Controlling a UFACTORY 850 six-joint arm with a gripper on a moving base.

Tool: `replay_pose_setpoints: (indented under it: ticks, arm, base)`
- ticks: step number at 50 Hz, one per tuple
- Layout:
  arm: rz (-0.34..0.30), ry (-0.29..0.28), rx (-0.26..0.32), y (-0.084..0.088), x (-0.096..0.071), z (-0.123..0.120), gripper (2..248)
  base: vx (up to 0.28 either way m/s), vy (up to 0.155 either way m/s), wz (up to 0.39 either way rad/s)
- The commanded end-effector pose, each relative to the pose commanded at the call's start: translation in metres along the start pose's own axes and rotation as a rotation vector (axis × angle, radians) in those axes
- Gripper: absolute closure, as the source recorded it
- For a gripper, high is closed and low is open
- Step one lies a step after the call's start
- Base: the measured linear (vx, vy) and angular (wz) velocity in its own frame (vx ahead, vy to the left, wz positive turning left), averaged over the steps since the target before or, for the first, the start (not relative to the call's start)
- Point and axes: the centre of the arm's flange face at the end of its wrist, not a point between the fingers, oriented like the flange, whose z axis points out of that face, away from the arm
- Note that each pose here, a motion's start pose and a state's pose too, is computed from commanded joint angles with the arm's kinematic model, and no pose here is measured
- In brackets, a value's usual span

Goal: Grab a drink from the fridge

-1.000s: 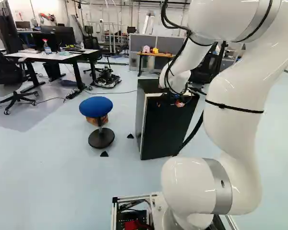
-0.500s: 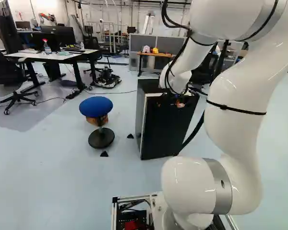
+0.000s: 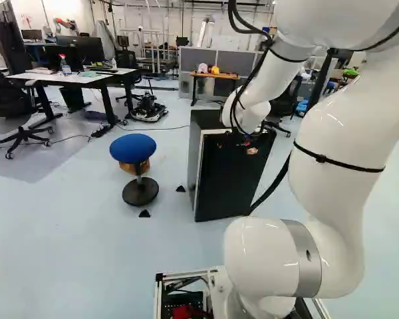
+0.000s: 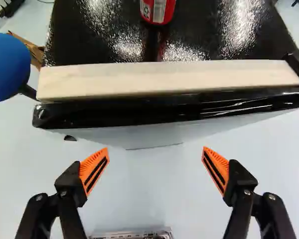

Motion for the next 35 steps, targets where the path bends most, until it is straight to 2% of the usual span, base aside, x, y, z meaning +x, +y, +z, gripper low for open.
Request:
replay_pose_setpoints:
  ticks: [19, 35]
  arm:
    - [0.006, 0.191, 0.0, -0.006, -0.011, -0.026, 3]
    - [0.018, 0.36, -0.003, -0.006, 0.002, -0.031, 3]
  base:
    - [0.0, 0.0, 0.0]
    - [0.0, 0.0, 0.0]
